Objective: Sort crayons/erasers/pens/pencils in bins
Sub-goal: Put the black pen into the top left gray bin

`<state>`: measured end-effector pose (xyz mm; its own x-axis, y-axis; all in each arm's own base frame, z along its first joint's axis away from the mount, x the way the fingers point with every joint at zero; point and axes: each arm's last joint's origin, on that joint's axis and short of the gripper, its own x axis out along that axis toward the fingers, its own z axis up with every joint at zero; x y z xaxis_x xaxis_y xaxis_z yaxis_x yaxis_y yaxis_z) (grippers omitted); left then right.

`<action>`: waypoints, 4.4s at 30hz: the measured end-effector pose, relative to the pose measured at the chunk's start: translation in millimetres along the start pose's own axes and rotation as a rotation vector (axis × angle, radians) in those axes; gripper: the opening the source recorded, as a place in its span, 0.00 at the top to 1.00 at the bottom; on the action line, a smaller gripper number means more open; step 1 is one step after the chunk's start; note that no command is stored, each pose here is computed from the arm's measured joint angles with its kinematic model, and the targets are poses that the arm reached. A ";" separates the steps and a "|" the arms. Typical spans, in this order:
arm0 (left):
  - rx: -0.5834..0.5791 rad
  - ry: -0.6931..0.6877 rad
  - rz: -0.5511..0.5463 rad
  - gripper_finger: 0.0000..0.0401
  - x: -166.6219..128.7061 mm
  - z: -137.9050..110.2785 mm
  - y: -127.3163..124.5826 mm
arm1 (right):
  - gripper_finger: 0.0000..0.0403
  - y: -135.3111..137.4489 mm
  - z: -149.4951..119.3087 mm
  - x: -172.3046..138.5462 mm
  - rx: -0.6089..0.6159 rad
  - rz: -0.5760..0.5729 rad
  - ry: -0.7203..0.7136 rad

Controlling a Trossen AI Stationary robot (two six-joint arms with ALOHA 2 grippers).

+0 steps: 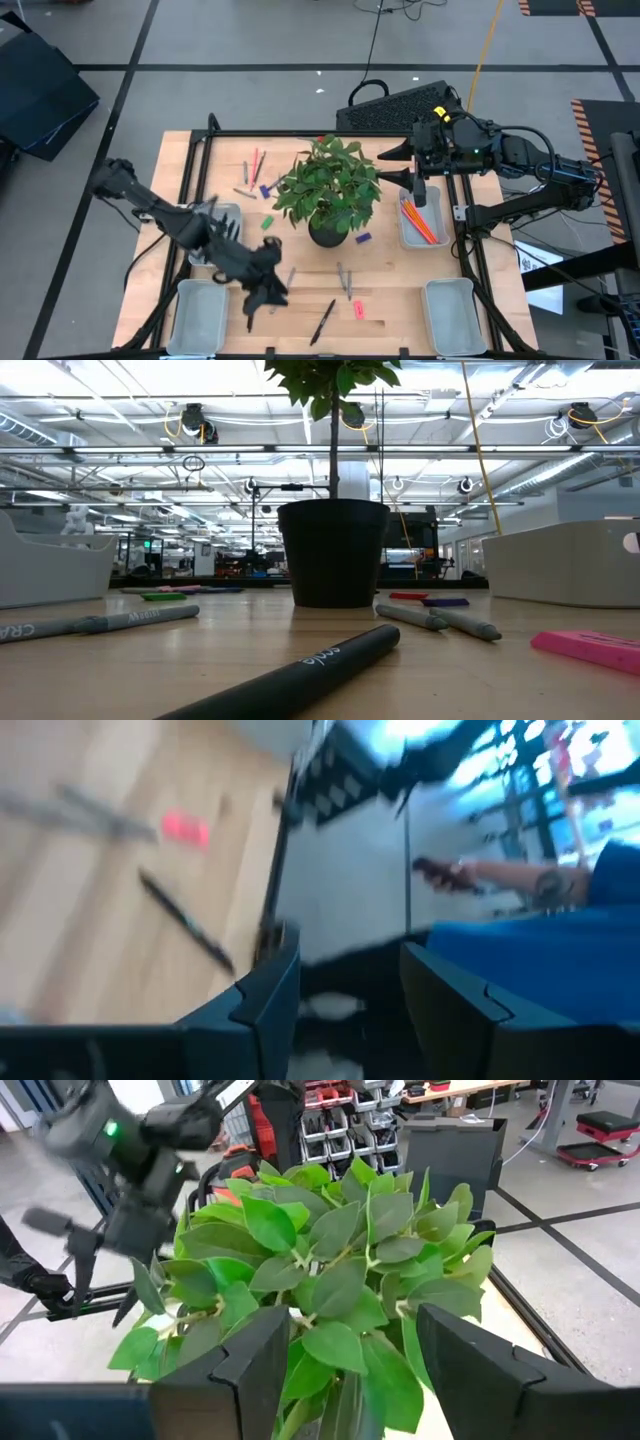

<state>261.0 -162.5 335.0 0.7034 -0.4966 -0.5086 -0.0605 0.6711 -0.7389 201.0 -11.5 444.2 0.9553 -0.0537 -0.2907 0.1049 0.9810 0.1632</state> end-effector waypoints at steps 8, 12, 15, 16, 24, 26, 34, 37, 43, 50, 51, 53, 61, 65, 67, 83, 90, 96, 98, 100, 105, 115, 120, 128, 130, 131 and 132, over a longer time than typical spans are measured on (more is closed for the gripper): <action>-0.442 0.244 0.357 0.56 27.9 -41.7 26.1 | 0.47 0.0 0.0 0.0 0.000 0.000 0.000; -0.602 0.280 0.535 0.56 35.0 -51.1 40.7 | 0.47 0.0 0.0 0.0 0.000 0.000 0.000; -0.682 0.257 0.617 0.56 45.3 -54.6 48.9 | 0.47 0.0 0.0 0.0 0.000 0.000 0.000; -0.708 0.248 0.641 0.56 49.5 -55.8 51.7 | 0.47 0.1 0.0 0.0 0.000 0.001 0.000; -0.871 0.263 0.866 0.56 82.7 -72.9 78.9 | 0.47 0.0 0.0 0.0 0.000 0.000 0.000; -0.874 0.277 0.898 0.56 90.6 -75.6 85.6 | 0.47 0.0 0.0 0.0 0.000 0.000 0.000; -0.885 0.281 0.971 0.56 105.9 -76.3 104.4 | 0.47 0.1 0.0 0.0 0.000 0.001 0.000; -0.894 0.270 1.000 0.56 104.6 -80.5 111.4 | 0.47 0.1 0.0 0.0 0.000 0.000 0.000; -0.870 0.277 1.025 0.56 102.8 -90.3 125.1 | 0.47 0.0 0.0 0.0 0.000 0.000 0.000; -0.848 0.269 0.997 0.59 104.9 -88.1 125.2 | 0.47 0.1 0.0 0.0 0.000 0.000 0.000; -0.853 0.266 0.981 0.61 106.2 -87.6 124.6 | 0.47 0.0 0.0 0.0 0.000 0.000 0.000; -0.866 0.243 0.968 0.67 108.6 -87.3 124.3 | 0.47 0.0 0.0 0.0 0.000 0.000 0.000; -0.875 0.210 0.982 0.83 108.3 -89.1 126.2 | 0.47 0.0 0.0 0.0 0.000 0.000 0.000; -0.851 0.230 0.954 0.84 110.1 -91.0 123.3 | 0.47 0.0 0.0 0.0 0.000 0.000 0.000; -0.851 0.232 0.950 0.83 110.4 -92.3 122.2 | 0.47 0.0 0.0 0.0 0.000 0.000 0.000; -0.780 0.281 0.934 0.71 110.3 -92.7 122.0 | 0.47 0.0 0.0 0.0 0.000 0.000 0.000; -0.719 0.352 0.895 0.71 111.1 -89.9 122.9 | 0.47 0.0 0.0 0.0 0.000 0.000 0.000; -0.674 0.359 0.921 0.71 108.5 -88.0 126.2 | 0.47 0.1 0.0 0.0 0.000 0.000 0.000; -0.667 0.362 0.944 0.71 106.5 -85.7 129.3 | 0.47 0.0 0.0 0.0 0.000 0.000 0.000; -0.653 0.362 0.949 0.71 105.5 -81.4 132.8 | 0.47 0.0 0.0 0.0 0.000 0.000 0.000; -0.663 0.350 0.937 0.71 104.9 -67.1 141.4 | 0.47 0.0 0.0 0.0 0.000 0.000 0.000; -0.776 0.353 0.946 0.71 105.2 -71.3 138.3 | 0.47 0.0 0.0 0.0 0.000 0.000 0.000; -0.766 0.361 0.956 0.71 108.6 -78.9 136.6 | 0.47 0.0 0.0 0.0 0.000 0.000 0.000; -0.772 0.390 0.954 0.71 120.1 -82.9 144.1 | 0.47 0.1 0.0 0.0 0.000 0.000 0.000; -0.759 0.385 0.958 0.72 120.1 -83.0 144.4 | 0.47 0.0 0.0 0.0 0.000 0.000 0.000; -0.754 0.385 0.959 0.74 119.9 -83.1 144.4 | 0.47 0.0 0.0 0.0 0.000 0.000 0.000; -0.750 0.387 0.958 0.76 119.6 -82.9 144.1 | 0.47 0.1 0.0 0.0 0.000 0.000 0.000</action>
<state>277.7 -170.9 131.1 -0.0868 -0.2003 -0.9759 -0.8993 0.4372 -0.0097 201.0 -11.4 444.2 0.9553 -0.0534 -0.2907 0.1045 0.9810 0.1632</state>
